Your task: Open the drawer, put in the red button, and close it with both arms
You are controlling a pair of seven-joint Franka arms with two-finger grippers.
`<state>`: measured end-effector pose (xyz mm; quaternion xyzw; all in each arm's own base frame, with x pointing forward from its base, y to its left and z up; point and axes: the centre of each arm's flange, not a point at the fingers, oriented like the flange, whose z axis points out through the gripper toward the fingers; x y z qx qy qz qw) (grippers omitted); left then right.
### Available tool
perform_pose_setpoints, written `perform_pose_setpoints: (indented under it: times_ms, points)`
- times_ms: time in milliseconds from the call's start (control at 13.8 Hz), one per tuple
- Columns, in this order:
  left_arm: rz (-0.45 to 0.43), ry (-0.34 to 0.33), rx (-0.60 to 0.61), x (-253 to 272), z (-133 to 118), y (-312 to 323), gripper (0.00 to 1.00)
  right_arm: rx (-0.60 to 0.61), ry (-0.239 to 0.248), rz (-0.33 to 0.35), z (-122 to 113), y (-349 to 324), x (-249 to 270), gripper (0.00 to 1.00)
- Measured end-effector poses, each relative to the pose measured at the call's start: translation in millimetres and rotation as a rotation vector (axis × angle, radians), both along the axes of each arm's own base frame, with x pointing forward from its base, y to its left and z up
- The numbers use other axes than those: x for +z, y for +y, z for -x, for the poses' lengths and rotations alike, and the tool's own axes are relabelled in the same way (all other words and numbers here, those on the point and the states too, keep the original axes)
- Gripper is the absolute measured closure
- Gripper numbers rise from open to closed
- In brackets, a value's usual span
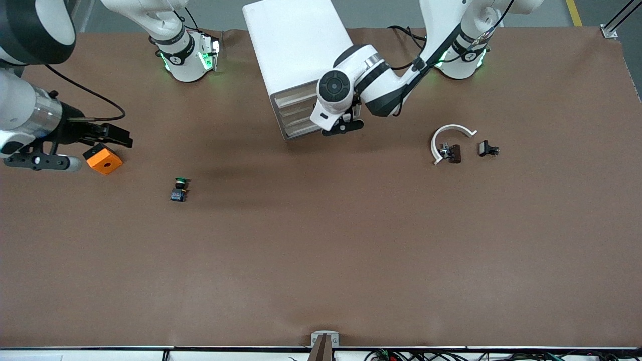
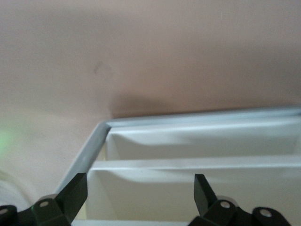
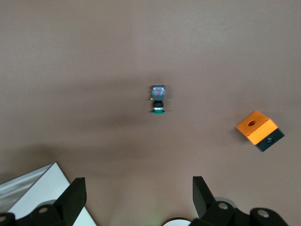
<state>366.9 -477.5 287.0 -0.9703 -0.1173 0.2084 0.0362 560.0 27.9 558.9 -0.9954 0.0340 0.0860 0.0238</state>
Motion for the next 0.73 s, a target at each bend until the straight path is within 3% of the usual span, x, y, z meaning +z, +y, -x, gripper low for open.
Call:
perform_pose_setpoints:
  times_ms: [436,727]
  points:
    - [0.037,-0.134,0.299,60,-176,132,0.00,0.027,-0.059,0.021,3,-35,18,0.00]
    - [-0.028,-0.293,0.387,93,-247,231,0.00,0.021,-0.096,0.022,5,-45,37,0.00]
